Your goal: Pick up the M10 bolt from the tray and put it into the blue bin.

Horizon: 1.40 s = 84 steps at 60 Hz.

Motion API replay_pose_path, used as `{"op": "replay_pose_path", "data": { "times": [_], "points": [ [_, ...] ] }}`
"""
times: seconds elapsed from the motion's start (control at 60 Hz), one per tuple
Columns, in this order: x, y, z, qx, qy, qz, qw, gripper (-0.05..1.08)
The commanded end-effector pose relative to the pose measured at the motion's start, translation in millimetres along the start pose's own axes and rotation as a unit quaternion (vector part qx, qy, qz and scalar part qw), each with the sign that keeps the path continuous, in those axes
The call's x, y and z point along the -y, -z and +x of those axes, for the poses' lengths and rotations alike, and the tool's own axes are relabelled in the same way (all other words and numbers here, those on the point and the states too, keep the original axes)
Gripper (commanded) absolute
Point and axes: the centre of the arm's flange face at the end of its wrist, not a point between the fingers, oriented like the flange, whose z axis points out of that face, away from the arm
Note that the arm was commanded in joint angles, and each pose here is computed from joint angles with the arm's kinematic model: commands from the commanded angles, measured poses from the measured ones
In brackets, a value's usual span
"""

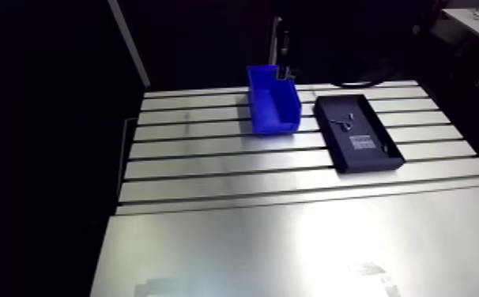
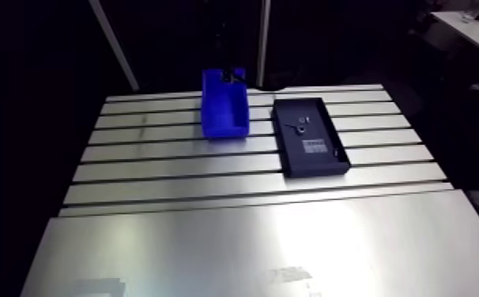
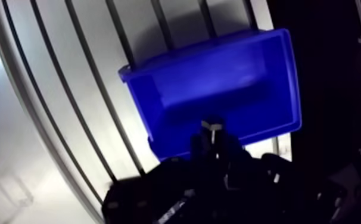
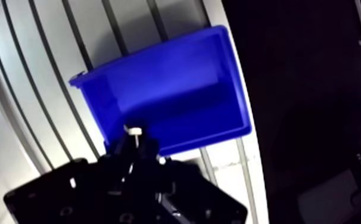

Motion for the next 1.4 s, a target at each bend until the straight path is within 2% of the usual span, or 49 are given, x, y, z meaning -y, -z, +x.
{"op": "replay_pose_path", "data": {
  "times": [0.017,0.1,0.117,0.133,0.15,0.183,0.3,0.35,0.417,0.517,0.583,0.817,1.05,1.4],
  "points": [
    [0,-9,2,-0.003,0.002,-0.0125,1.0,1.07],
    [3,-14,2,-0.002,0.002,-0.0075,1.0,1.07],
    [3,-18,2,-0.002,0.002,-0.004,1.0,1.07],
    [3,-18,2,-0.002,0.002,-0.004,1.0,1.07],
    [3,-24,3,-0.001,0.003,0.0004,1.0,1.07],
    [3,-29,3,0.001,0.003,0.0028,1.0,1.07],
    [3,-33,4,-0.002,0.003,-0.0045,1.0,1.07],
    [3,-35,4,-0.002,0.003,-0.0048,1.0,1.07],
    [4,-39,5,-0.002,0.004,-0.0041,1.0,1.07],
    [4,-49,6,0.0,0.004,0.0023,1.0,1.07],
    [5,-52,7,0.0,0.005,0.0038,1.0,1.07],
    [4,-59,7,0.0,0.005,0.0026,1.0,1.07],
    [7,-72,8,0.001,0.007,0.0083,1.0,1.05],
    [7,-73,8,0.0,0.006,0.004,1.0,1.01]
  ]
}}
